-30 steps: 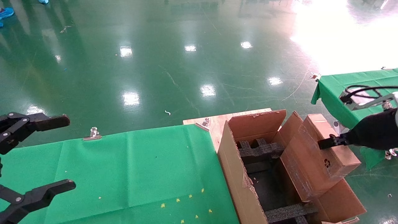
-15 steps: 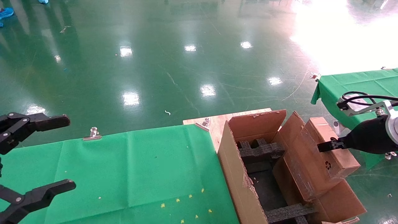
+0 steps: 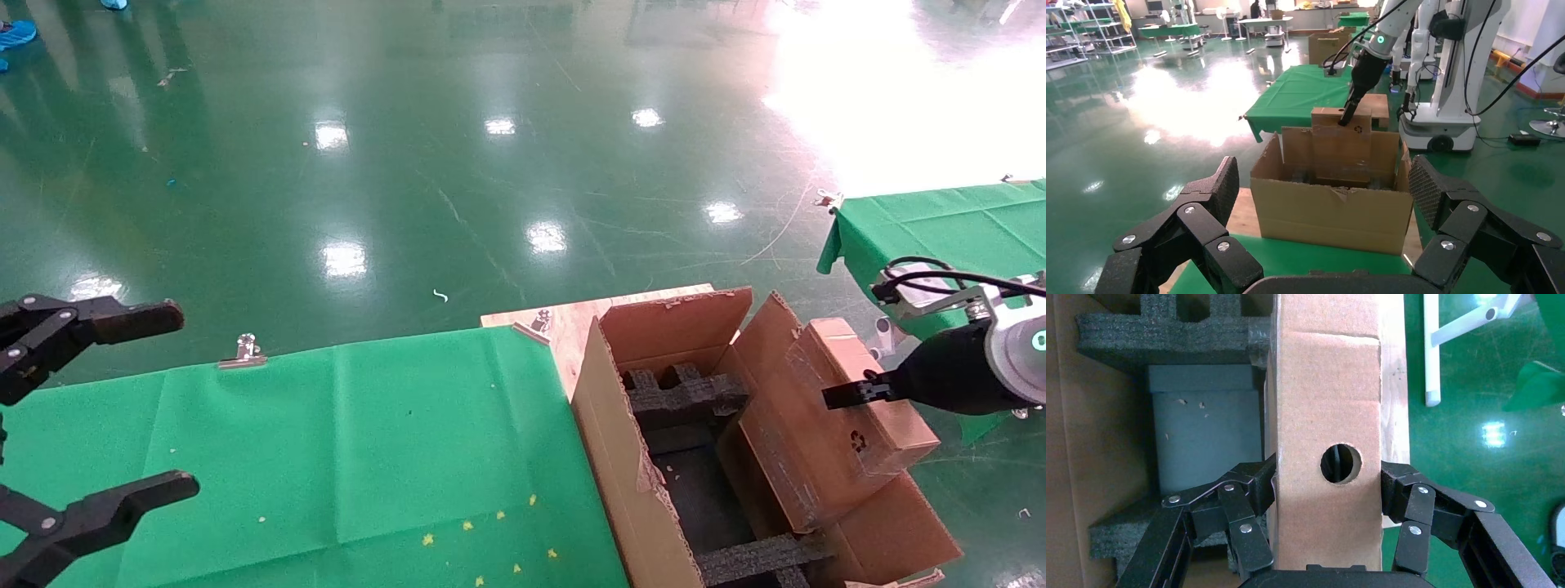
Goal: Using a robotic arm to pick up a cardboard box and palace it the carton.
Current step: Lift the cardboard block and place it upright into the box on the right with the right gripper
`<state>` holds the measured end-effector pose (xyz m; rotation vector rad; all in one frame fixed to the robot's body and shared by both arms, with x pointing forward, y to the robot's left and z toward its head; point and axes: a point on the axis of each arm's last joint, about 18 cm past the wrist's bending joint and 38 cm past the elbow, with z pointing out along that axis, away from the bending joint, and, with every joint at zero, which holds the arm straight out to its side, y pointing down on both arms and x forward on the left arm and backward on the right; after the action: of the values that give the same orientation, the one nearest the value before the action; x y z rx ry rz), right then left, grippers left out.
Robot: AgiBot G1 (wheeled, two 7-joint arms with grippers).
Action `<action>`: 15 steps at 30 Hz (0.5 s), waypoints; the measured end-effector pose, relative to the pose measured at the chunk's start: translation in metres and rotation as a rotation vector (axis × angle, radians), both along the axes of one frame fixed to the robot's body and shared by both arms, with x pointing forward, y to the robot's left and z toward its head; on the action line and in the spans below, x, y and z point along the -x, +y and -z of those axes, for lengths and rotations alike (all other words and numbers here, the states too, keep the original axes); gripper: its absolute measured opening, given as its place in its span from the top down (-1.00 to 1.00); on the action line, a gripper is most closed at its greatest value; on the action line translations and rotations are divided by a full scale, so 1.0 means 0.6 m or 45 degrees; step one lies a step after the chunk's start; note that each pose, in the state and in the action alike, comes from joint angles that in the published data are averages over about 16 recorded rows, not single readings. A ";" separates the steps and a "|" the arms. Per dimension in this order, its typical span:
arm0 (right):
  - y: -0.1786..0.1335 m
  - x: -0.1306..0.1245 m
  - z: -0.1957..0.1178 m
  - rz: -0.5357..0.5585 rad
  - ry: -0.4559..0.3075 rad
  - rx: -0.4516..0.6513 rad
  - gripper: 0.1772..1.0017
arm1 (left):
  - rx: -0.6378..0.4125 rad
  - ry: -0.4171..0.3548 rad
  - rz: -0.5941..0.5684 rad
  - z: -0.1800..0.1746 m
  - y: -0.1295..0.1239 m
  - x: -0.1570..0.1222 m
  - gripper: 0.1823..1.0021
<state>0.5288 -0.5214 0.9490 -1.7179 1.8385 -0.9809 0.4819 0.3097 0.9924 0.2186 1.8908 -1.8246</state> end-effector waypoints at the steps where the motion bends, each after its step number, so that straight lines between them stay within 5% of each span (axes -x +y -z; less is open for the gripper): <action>1: 0.001 -0.002 0.003 0.001 0.001 0.001 0.49 | 0.000 0.000 0.000 0.000 0.000 0.000 -1.00; 15: 0.020 -0.037 0.043 0.016 0.020 0.028 0.52 | 0.000 0.000 0.000 0.000 0.000 0.000 -1.00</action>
<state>0.5512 -0.5094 0.9232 -1.7339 1.8571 -0.9990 0.4819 0.3097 0.9924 0.2186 1.8908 -1.8246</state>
